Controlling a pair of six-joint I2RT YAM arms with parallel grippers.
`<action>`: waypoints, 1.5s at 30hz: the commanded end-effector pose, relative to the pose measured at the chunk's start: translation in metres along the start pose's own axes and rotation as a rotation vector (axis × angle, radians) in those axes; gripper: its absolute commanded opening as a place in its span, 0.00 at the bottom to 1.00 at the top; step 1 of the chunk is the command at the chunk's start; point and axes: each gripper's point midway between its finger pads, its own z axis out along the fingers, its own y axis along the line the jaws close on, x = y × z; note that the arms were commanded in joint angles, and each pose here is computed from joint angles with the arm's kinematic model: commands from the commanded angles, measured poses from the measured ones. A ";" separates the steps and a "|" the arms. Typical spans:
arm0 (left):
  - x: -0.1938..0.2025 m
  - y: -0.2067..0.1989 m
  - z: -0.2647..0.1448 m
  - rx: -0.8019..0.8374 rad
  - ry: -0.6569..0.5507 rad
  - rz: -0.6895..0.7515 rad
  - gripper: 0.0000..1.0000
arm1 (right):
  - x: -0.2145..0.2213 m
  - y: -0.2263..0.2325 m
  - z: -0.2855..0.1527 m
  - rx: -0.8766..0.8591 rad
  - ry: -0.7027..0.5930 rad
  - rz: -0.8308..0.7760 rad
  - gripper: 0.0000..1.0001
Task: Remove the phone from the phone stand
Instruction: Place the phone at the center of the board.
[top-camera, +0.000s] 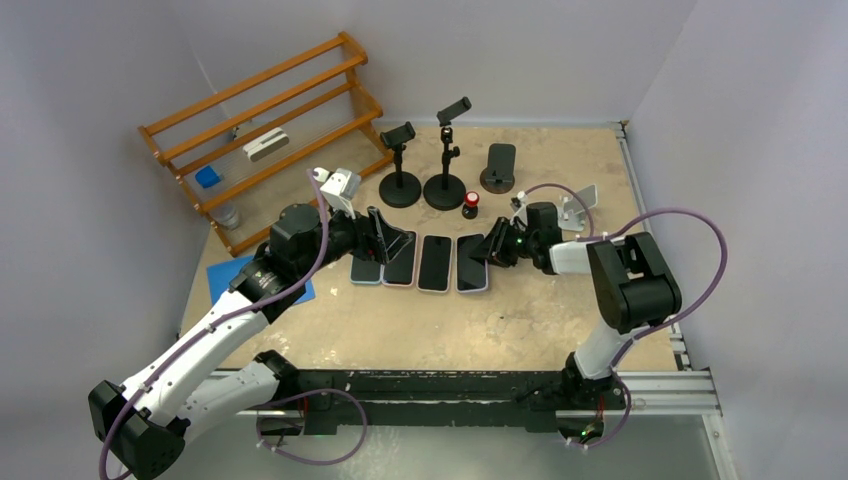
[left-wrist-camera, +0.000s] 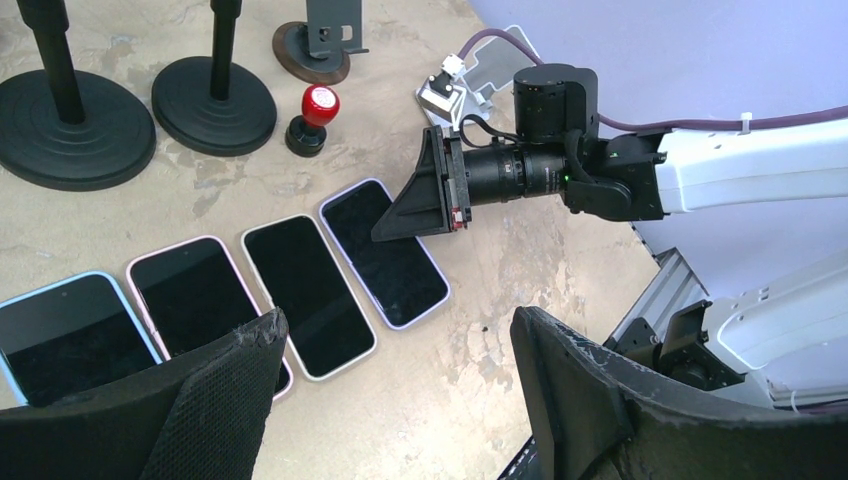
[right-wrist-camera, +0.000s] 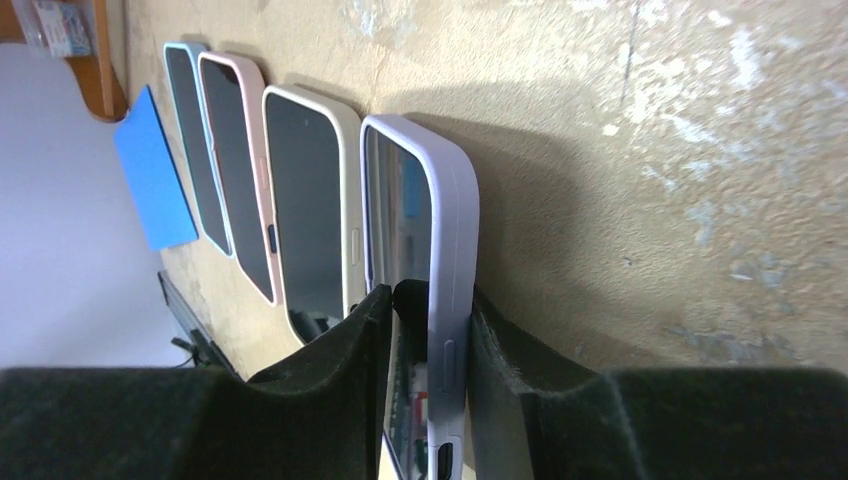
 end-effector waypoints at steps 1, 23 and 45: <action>-0.024 -0.018 -0.003 0.052 -0.061 0.000 0.80 | -0.013 -0.025 -0.004 0.131 -0.079 -0.041 0.36; -0.022 -0.017 0.000 0.055 -0.052 -0.005 0.80 | -0.015 -0.039 -0.013 0.217 -0.112 -0.046 0.40; -0.022 -0.018 -0.001 0.059 -0.053 -0.005 0.80 | 0.002 -0.044 -0.028 0.235 -0.121 -0.048 0.40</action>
